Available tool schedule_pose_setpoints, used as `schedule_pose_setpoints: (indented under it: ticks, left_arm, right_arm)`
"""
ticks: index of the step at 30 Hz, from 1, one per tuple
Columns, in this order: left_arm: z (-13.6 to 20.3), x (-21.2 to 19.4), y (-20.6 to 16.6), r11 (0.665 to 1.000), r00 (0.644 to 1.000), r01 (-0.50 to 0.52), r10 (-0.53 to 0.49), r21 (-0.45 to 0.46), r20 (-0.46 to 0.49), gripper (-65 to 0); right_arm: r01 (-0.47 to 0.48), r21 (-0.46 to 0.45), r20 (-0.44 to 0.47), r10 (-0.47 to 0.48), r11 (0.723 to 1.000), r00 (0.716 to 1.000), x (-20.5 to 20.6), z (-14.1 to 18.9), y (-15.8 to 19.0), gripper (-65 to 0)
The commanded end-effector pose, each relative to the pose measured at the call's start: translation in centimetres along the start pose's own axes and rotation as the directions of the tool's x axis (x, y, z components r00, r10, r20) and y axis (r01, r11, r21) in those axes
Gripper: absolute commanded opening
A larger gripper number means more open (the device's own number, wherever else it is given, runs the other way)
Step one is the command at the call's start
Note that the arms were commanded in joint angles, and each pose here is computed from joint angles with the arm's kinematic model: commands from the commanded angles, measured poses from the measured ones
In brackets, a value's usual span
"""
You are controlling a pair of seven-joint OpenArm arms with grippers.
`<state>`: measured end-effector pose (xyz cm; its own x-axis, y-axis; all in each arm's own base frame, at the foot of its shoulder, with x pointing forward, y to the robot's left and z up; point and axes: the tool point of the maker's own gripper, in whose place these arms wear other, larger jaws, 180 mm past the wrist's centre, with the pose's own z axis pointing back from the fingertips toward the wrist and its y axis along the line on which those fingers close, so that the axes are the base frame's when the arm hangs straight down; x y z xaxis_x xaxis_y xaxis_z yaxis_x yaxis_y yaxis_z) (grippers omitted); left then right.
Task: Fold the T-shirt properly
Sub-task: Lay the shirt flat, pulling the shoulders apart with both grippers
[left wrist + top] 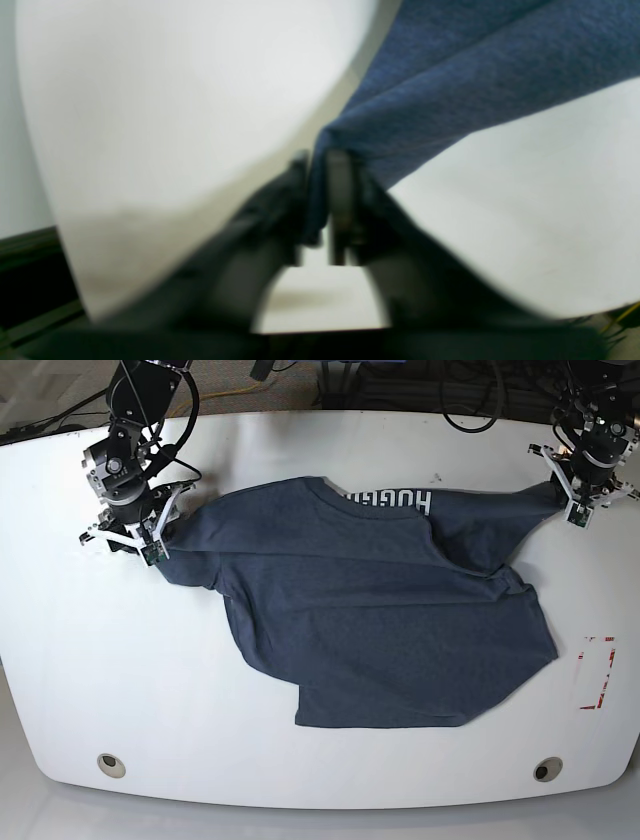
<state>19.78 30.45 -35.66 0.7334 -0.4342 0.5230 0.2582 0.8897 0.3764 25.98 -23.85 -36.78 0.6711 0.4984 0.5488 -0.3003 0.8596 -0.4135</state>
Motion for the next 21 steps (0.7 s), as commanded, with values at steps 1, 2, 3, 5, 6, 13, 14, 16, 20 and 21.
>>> schedule_pose_setpoints:
  ticks: [1, 2, 3, 5, 6, 13, 14, 16, 20, 21]
  left_arm:
    - [0.4, 0.9, 0.7, 1.0, 0.999, 0.01, -0.011, 0.018, 0.032, -34.2]
    - [0.4, 0.9, 0.7, 1.0, 0.999, 0.01, -0.011, 0.018, 0.032, -27.9]
    - [0.4, 1.0, 0.7, 1.0, 0.999, 0.01, -0.011, 0.019, 0.034, -23.3]
    - [0.3, 1.1, 0.6, 1.0, 0.999, 0.009, -0.01, 0.016, 0.039, -13.1]
    - [0.3, 1.2, 0.6, 1.0, 0.999, 0.009, -0.01, 0.014, 0.04, -10.8]
    - [1.0, 3.7, 0.6, 1.0, 0.992, -0.004, 0.003, 0.007, 0.122, -11.7]
    - [1.2, 4.5, 0.5, 1.0, 0.988, -0.013, 0.013, -0.004, 0.152, -11.7]
    - [1.4, 5.2, 0.2, 0.999, 0.982, -0.032, 0.037, -0.029, 0.184, -11.7]
    - [1.6, 6.8, 0.1, 0.997, 0.968, -0.058, 0.07, -0.056, 0.242, -11.8]
    - [1.6, 7.5, 0.3, 0.996, 0.963, -0.064, 0.076, -0.056, 0.26, -11.8]
  right_arm:
    - [0.028, -0.013, 0.074, -0.026, 1.0, 0.997, 2.1, 0.6, -0.2, -29.5]
    - [0.046, -0.002, 0.092, -0.045, 0.999, 0.995, 2.5, 0.7, 0.1, -26.0]
    - [0.056, 0.004, 0.107, -0.056, 0.998, 0.993, 2.8, 0.8, 0.2, -23.8]
    - [0.096, 0.044, 0.15, -0.101, 0.994, 0.984, 3.6, 1.0, 0.8, -19.7]
    - [0.117, 0.069, 0.165, -0.127, 0.991, 0.978, 3.9, 1.1, 1.1, -19.0]
    - [0.243, 0.269, 0.193, -0.299, 0.932, 0.934, 5.5, 2.6, 3.9, -19.0]
    - [0.258, 0.304, 0.185, -0.323, 0.917, 0.928, 5.5, 2.8, 4.5, -19.0]
    - [0.29, 0.347, 0.155, -0.36, 0.892, 0.92, 4.9, 3.1, 5.2, -19.2]
    - [0.392, 0.401, 0.148, -0.481, 0.828, 0.864, 3.9, 4.3, 4.8, -19.2]
    - [0.408, 0.422, 0.148, -0.506, 0.809, 0.85, 3.7, 4.7, 5.0, -19.2]
